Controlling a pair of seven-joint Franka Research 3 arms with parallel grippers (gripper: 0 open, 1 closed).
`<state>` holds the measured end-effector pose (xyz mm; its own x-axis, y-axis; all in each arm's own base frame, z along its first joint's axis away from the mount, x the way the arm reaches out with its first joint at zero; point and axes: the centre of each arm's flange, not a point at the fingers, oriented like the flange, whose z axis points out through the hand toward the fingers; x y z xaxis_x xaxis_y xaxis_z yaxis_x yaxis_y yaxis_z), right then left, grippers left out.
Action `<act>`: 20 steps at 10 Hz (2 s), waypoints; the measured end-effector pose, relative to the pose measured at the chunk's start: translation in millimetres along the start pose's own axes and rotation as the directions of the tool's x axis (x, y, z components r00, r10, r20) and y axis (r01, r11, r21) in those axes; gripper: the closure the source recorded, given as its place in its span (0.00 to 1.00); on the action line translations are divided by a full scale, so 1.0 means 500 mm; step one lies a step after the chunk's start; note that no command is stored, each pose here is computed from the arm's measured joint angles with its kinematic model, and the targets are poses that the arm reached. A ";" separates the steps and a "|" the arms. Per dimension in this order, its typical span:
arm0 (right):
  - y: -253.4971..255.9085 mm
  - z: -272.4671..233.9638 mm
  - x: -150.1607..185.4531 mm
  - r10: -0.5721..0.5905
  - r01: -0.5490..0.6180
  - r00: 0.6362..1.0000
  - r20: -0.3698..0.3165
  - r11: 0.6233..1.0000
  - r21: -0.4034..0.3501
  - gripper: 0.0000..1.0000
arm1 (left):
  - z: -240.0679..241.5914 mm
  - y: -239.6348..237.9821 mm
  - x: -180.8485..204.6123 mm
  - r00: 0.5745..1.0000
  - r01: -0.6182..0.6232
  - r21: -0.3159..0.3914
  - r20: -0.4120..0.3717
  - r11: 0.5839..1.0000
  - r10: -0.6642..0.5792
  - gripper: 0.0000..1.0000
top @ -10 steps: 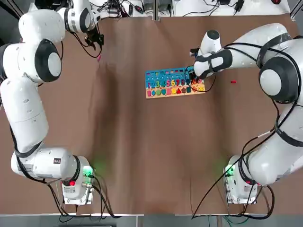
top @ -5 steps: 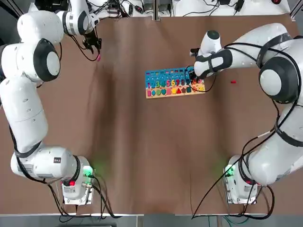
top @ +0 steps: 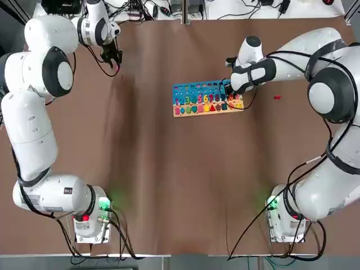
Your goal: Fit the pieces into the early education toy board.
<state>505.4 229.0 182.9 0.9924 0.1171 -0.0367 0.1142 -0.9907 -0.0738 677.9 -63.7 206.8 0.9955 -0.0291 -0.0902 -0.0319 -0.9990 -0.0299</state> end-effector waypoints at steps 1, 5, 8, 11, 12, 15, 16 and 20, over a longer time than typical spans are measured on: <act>0.000 0.000 0.000 0.001 -0.001 1.000 0.000 1.000 0.000 0.60 | 0.005 -0.004 0.000 1.000 -0.025 0.001 0.003 1.000 0.025 0.52; 0.005 0.015 -0.004 0.006 -0.006 1.000 0.009 1.000 -0.003 0.52 | 0.011 -0.016 0.000 0.998 -0.069 0.001 0.006 0.998 0.069 0.59; 0.005 0.015 -0.004 0.006 -0.006 1.000 0.009 1.000 -0.003 0.52 | 0.021 -0.017 0.000 0.996 -0.088 0.000 0.012 0.996 0.088 0.59; 0.005 0.015 -0.004 0.006 -0.006 1.000 0.009 1.000 -0.003 0.52 | 0.026 -0.017 0.002 0.994 -0.108 0.000 0.003 0.994 0.108 0.62; 0.005 0.015 -0.004 0.006 -0.006 1.000 0.009 1.000 -0.003 0.52 | 0.031 -0.017 0.002 0.994 -0.111 -0.001 0.002 0.994 0.111 0.63; 0.005 0.015 -0.004 0.006 -0.006 1.000 0.009 1.000 -0.003 0.52 | 0.044 -0.016 0.004 0.992 -0.127 0.002 -0.004 0.992 0.127 0.64; 0.005 0.015 -0.004 0.008 -0.008 1.000 0.009 1.000 -0.003 0.52 | 0.045 -0.016 0.005 0.992 -0.129 0.002 -0.006 0.992 0.129 0.65; 0.005 0.013 -0.004 0.013 -0.013 1.000 0.018 1.000 -0.005 0.52 | 0.045 -0.016 0.006 0.991 -0.131 0.003 -0.008 0.991 0.131 0.82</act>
<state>503.3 226.9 176.5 0.9928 0.1055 -0.0560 0.1016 -0.9925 -0.0683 679.0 -55.1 184.5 0.9835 -0.1597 -0.0852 -0.1620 -0.9866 -0.0209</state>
